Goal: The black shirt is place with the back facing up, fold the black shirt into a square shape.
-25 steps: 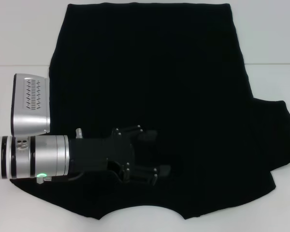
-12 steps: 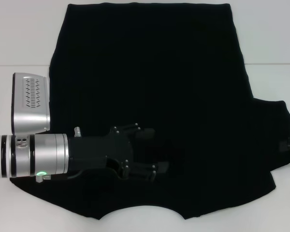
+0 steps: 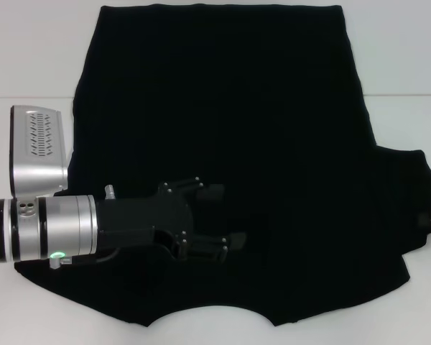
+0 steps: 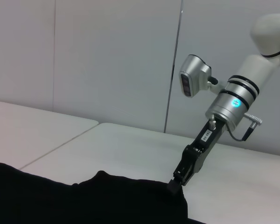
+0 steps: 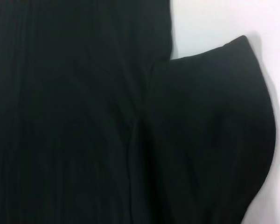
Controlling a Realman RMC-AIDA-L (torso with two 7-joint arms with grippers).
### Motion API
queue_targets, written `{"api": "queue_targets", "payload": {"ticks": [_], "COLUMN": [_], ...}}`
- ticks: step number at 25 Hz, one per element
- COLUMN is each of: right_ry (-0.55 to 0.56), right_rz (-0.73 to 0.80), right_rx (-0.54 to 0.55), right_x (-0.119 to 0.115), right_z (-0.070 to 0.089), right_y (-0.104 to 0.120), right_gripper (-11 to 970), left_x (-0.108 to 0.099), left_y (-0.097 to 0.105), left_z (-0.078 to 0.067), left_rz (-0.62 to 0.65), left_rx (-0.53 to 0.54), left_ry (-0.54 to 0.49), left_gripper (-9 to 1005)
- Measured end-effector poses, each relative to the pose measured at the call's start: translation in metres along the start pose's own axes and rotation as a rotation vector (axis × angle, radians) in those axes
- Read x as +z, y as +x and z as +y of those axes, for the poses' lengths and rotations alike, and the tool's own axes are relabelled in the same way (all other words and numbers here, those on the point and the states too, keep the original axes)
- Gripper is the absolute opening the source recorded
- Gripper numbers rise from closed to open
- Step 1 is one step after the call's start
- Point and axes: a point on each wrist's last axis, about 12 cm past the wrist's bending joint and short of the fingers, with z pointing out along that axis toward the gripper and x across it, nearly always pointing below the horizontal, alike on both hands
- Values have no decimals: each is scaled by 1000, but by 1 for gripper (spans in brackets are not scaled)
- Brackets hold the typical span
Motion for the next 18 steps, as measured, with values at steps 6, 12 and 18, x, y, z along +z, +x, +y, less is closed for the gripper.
{"api": "queue_targets", "payload": {"ticks": [6, 12, 18], "right_ry": [-9, -35, -67], "right_rz": [-18, -99, -159], "right_rx": [10, 38, 21], "right_x": [-1, -12, -22], "right_z": [-2, -16, -26], "right_y": [1, 5, 9], "right_gripper": [111, 57, 12], "left_x": [0, -2, -5], "left_y": [1, 2, 2], "left_z": [-1, -1, -1], "left_rz": [-1, -6, -20], "left_rx": [-2, -10, -22], "left_ry": [3, -3, -14], "left_gripper": [937, 937, 937]}}
